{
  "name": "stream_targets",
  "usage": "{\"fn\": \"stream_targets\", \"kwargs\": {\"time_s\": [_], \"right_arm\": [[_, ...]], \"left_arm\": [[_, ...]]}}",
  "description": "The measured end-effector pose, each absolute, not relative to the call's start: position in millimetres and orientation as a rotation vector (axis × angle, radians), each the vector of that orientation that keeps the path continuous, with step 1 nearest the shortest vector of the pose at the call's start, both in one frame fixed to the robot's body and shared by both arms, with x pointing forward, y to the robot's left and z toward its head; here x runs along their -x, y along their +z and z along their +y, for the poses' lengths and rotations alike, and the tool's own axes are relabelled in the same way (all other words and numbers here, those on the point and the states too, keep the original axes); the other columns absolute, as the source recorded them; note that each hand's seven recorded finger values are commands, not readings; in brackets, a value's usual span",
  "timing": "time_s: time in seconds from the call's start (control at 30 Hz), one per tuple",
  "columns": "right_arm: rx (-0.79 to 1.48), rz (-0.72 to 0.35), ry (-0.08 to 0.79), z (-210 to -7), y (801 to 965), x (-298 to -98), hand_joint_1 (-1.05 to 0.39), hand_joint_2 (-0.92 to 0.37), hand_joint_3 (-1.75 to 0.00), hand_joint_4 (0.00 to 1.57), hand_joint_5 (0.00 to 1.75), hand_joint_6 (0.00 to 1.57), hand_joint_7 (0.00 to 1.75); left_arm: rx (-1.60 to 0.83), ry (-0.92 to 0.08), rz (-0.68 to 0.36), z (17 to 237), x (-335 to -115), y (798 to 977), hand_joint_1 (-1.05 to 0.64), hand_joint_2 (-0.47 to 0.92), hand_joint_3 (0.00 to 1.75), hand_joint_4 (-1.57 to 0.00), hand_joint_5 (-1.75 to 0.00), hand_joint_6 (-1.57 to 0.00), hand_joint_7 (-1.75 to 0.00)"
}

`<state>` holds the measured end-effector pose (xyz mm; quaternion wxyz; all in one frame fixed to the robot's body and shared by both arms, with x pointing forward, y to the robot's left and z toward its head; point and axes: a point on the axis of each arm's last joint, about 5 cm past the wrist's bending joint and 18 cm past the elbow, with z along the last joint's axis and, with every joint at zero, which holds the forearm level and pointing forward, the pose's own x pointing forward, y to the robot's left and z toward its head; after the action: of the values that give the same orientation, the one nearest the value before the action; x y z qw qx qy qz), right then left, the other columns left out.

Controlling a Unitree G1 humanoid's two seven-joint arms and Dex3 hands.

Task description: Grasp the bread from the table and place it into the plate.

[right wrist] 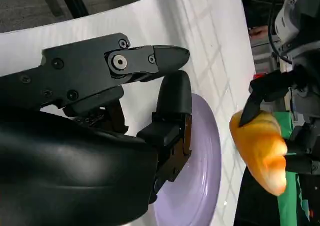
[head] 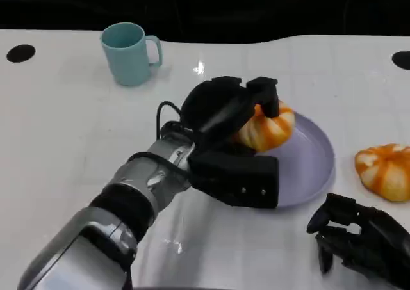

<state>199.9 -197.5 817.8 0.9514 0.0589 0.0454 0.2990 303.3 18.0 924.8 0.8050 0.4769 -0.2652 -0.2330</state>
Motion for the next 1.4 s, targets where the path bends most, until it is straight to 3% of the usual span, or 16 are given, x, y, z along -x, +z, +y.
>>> {"fn": "stream_targets", "kwargs": {"time_s": [0.03, 0.1, 0.17, 0.2, 0.23, 0.3, 0.33, 0.47, 0.6, 0.73, 1.1, 1.4], "right_arm": [[-0.119, 0.091, 0.608, -197, 817.8, -200, -0.53, -0.92, -0.27, 0.68, 1.75, 0.66, 1.39], [-0.118, 0.09, 0.608, -197, 817.9, -200, -0.52, -0.92, -0.27, 0.68, 1.75, 0.66, 1.39], [-0.118, 0.09, 0.608, -197, 817.9, -200, -0.53, -0.92, -0.27, 0.68, 1.75, 0.66, 1.39], [-0.117, 0.089, 0.608, -197, 817.9, -200, -0.53, -0.92, -0.27, 0.67, 1.75, 0.66, 1.39], [-0.117, 0.09, 0.608, -197, 817.8, -200, -0.53, -0.92, -0.27, 0.67, 1.75, 0.66, 1.39], [-0.117, 0.089, 0.607, -197, 817.8, -200, -0.53, -0.92, -0.27, 0.67, 1.75, 0.66, 1.39], [-0.116, 0.088, 0.608, -197, 817.9, -200, -0.53, -0.92, -0.27, 0.66, 1.75, 0.66, 1.39], [-0.115, 0.086, 0.609, -197, 817.9, -200, -0.54, -0.92, -0.26, 0.67, 1.75, 0.66, 1.4], [-0.114, 0.084, 0.608, -197, 817.8, -199, -0.53, -0.92, -0.27, 0.68, 1.75, 0.66, 1.4], [-0.113, 0.084, 0.606, -197, 817.8, -199, -0.53, -0.92, -0.27, 0.68, 1.75, 0.66, 1.4], [-0.116, 0.085, 0.608, -197, 818.0, -199, -0.52, -0.92, -0.27, 0.66, 1.75, 0.66, 1.4], [-0.11, 0.085, 0.599, -196, 818.5, -200, -0.53, -0.92, -0.28, 0.67, 1.75, 0.65, 1.39]], "left_arm": [[-1.021, -0.503, -0.568, 16, -304, 925.7, -0.29, 0.72, 0.72, -0.8, -1.75, -0.7, -1.41], [-1.026, -0.52, -0.555, 15, -305, 927.4, -0.3, 0.73, 0.59, -0.72, -1.46, -0.72, -1.01], [-1.041, -0.539, -0.529, 14, -305, 928.4, -0.33, 0.81, 0.4, -0.65, -1.26, -0.68, -0.72], [-1.053, -0.549, -0.514, 14, -306, 928.4, -0.39, 0.87, 0.32, -0.47, -1.02, -0.53, -0.52], [-1.071, -0.567, -0.497, 13, -306, 928.6, -0.42, 0.9, 0.31, -0.39, -0.87, -0.47, -0.4], [-1.132, -0.613, -0.453, 13, -307, 929.5, -0.5, 0.92, 0.31, -0.24, -0.59, -0.34, -0.19], [-1.161, -0.635, -0.432, 12, -308, 929.9, -0.55, 0.92, 0.32, -0.18, -0.53, -0.3, -0.15], [-1.235, -0.682, -0.386, 11, -309, 932.0, -0.69, 0.92, 0.41, -0.05, -0.47, -0.19, -0.07], [-1.298, -0.721, -0.355, 10, -309, 933.2, -0.92, 0.92, 0.63, 0.0, -0.17, -0.08, -0.01], [-1.336, -0.752, -0.324, 11, -310, 933.2, -1.03, 0.92, 0.7, 0.0, -0.04, -0.06, 0.0], [-1.343, -0.762, -0.349, 16, -313, 945.4, -1.05, 0.92, 0.74, -0.02, -0.01, -0.05, 0.0], [-1.206, -0.744, -0.385, 42, -303, 940.4, -0.98, 0.92, 0.72, -0.06, -0.04, -0.04, -0.01]]}}
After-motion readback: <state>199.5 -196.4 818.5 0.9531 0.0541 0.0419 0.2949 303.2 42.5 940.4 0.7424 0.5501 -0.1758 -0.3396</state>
